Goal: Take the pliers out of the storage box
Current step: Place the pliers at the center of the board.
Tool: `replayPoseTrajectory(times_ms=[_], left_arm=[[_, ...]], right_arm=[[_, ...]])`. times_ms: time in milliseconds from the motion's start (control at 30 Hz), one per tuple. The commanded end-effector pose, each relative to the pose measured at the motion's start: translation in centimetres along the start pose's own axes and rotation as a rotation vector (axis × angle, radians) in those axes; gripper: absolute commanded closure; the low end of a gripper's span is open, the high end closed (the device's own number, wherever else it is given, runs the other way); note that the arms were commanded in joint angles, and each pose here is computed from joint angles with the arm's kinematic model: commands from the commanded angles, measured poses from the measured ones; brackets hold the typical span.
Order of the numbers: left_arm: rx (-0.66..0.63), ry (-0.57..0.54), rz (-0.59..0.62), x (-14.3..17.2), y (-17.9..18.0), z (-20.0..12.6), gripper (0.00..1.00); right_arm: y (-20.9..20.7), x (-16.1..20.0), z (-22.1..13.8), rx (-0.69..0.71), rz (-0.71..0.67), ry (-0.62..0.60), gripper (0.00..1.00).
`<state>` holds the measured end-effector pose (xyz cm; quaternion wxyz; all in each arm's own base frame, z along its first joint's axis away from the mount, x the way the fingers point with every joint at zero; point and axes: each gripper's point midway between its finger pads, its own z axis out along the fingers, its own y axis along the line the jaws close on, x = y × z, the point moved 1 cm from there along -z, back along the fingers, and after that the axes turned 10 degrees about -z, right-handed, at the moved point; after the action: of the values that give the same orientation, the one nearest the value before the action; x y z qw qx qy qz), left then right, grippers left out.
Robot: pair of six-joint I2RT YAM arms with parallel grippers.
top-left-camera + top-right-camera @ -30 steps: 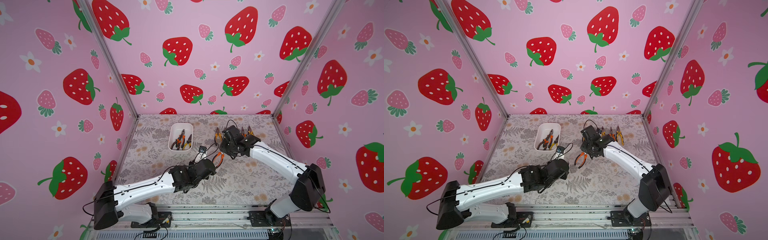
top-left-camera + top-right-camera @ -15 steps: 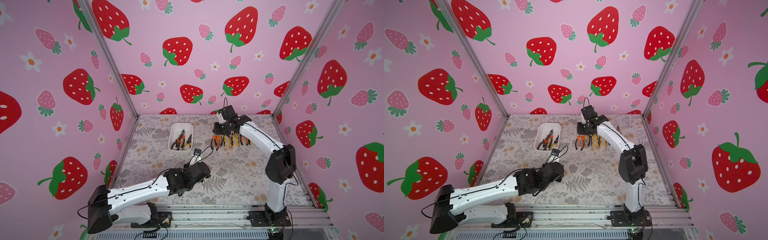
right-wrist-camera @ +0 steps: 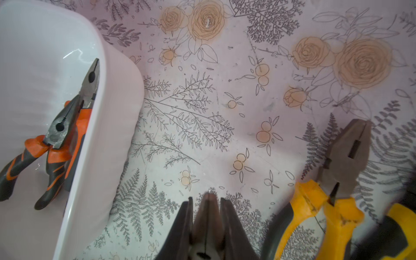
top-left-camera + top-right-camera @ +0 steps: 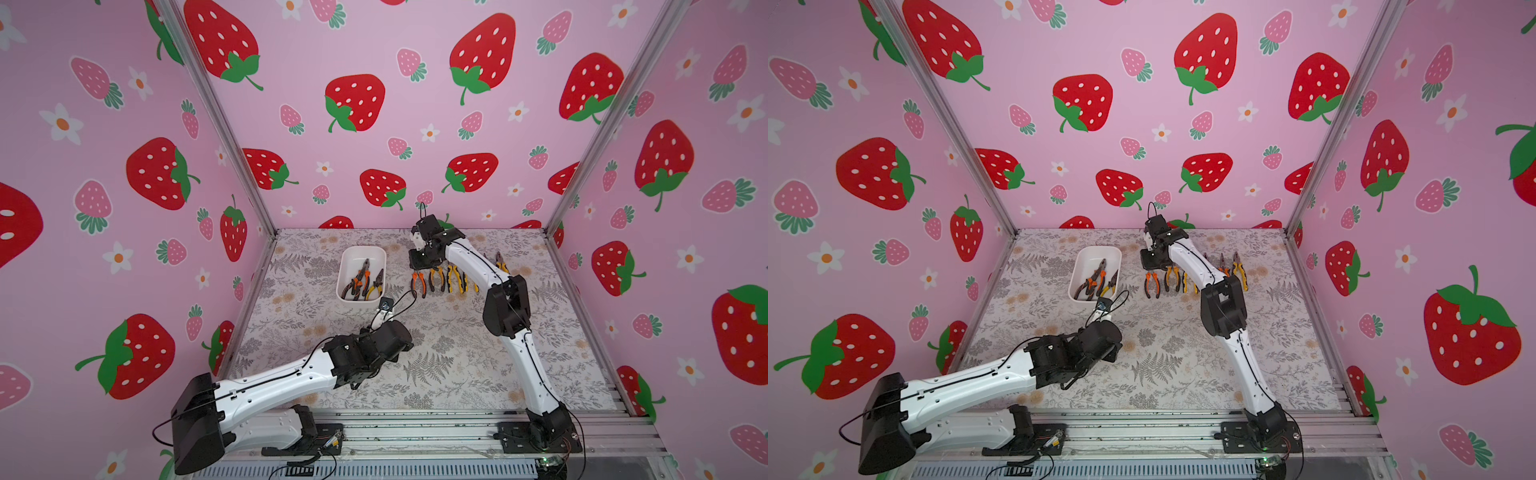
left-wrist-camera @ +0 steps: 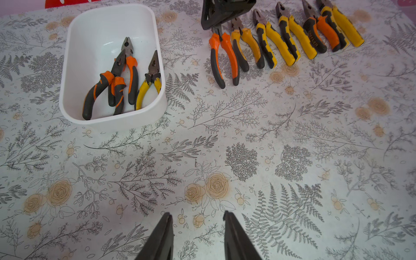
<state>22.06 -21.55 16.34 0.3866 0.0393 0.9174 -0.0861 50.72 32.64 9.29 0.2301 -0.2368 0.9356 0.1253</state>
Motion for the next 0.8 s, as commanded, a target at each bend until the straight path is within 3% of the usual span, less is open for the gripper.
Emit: replayPoseTrajectory(times_ms=[0, 600, 767], left_arm=[[-0.005, 0.023, 0.0, 0.7, -0.1, 0.7, 0.6], [0.01, 0.059, -0.002, 0.4, -1.1, 1.9, 0.61], [0.011, 0.07, -0.009, 0.5, -0.9, 2.2, 0.61]], right_arm=[[-0.1, -2.4, -0.9, 0.018, 0.021, -0.086, 1.0], [-3.2, -2.9, 3.9, 0.138, 0.065, -0.135, 1.0], [-4.0, -2.7, 4.4, 0.181, 0.083, -0.135, 0.94]])
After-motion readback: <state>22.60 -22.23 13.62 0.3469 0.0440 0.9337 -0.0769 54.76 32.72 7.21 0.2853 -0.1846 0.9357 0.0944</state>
